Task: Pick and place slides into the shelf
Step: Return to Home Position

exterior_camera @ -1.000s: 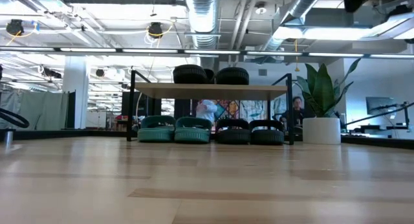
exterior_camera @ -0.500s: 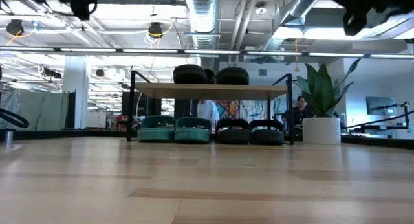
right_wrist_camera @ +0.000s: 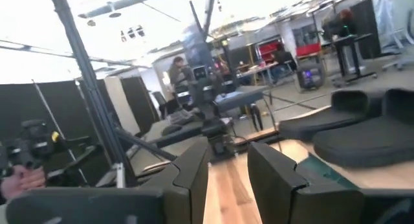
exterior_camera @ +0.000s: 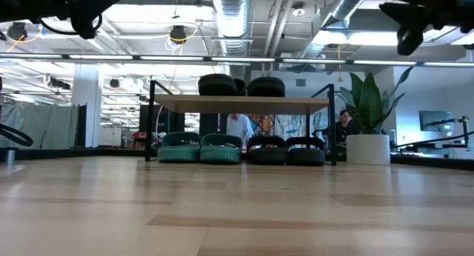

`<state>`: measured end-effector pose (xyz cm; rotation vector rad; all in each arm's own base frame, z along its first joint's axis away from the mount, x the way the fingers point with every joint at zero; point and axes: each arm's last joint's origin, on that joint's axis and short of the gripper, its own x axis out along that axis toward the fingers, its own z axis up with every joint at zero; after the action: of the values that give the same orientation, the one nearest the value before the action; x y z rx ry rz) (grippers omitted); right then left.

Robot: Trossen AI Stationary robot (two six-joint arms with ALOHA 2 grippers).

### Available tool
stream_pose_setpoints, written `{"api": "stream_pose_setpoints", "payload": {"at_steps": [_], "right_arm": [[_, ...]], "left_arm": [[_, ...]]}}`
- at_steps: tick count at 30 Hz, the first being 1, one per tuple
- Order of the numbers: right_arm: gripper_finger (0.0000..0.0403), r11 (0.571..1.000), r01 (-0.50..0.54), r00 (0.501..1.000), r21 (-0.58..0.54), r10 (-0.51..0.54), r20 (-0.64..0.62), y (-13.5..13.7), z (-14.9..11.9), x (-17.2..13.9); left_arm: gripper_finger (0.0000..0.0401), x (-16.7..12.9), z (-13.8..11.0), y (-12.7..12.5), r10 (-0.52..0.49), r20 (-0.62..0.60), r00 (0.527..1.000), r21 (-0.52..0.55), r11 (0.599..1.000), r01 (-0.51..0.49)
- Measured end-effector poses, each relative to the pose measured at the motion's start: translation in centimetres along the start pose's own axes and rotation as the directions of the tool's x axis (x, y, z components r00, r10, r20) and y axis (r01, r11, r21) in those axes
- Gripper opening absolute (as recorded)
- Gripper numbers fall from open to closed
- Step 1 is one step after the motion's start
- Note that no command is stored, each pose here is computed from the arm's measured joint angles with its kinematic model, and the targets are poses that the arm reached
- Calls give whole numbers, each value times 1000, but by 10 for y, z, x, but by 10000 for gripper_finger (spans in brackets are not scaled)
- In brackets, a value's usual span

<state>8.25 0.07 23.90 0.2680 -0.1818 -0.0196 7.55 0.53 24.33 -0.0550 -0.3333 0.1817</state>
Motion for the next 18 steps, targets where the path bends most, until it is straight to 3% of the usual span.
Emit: {"api": "stream_pose_setpoints", "payload": {"at_steps": [4,14,18], "right_arm": [[98,1000,27,999,-8,-27,-27,-3,-3,-4],[98,993,112,992,-35,-114,-60,-6,-8,-5],[98,993,114,991,-40,-116,-62,-6,-8,-5]], "left_arm": [[139,0,-6,0,2,-57,998,-15,1000,-3],[139,0,-6,0,3,-49,999,-31,1000,-5],[139,1,-25,1,7,8,1000,-42,999,-6]]}}
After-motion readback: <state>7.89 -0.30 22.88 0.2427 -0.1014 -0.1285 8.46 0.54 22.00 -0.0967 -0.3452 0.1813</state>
